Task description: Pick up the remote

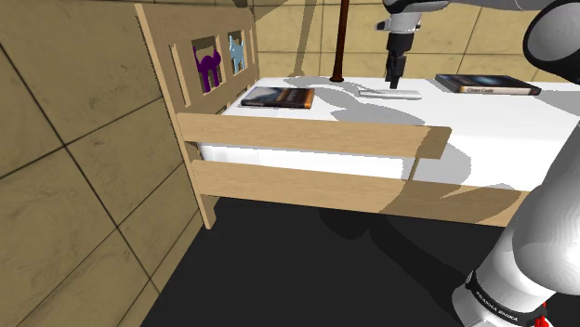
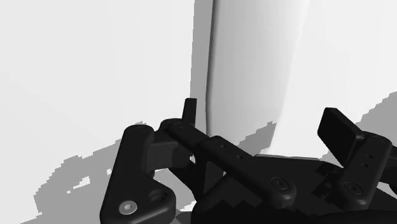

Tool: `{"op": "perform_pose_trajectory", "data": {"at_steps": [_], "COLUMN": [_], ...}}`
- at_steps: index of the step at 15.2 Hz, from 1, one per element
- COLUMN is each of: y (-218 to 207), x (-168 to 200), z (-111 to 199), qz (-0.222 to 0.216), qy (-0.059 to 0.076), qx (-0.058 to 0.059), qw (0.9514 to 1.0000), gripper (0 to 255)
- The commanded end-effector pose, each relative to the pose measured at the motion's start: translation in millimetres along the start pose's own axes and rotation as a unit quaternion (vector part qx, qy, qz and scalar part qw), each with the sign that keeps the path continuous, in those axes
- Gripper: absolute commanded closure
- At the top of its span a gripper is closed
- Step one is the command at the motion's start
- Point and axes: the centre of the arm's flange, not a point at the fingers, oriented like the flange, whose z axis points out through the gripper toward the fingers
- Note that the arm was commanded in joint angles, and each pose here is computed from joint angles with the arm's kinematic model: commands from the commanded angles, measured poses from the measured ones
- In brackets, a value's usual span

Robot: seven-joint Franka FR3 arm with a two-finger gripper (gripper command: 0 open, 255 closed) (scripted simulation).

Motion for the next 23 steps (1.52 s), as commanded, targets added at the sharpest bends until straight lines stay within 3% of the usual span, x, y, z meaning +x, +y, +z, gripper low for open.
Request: {"op": "perform_pose_trajectory", "data": {"at_steps": [1, 7, 8, 17, 23], "y": [3.5, 3.3, 3.7, 3.4, 3.6], "x": [1.2, 1.4, 1.2, 1.4, 1.1], "z": [9.4, 33.6, 34.4, 33.6, 1.9], "qz": [-0.003, -0.003, -0.003, -0.003, -0.003], "qy": [0.000, 0.000, 0.000, 0.000, 0.000], "qx": [-0.001, -0.001, -0.001, -0.001, -0.001], "qw": [1.0000, 1.0000, 1.0000, 1.0000, 1.0000], "gripper": [0, 0, 255, 255, 255]}}
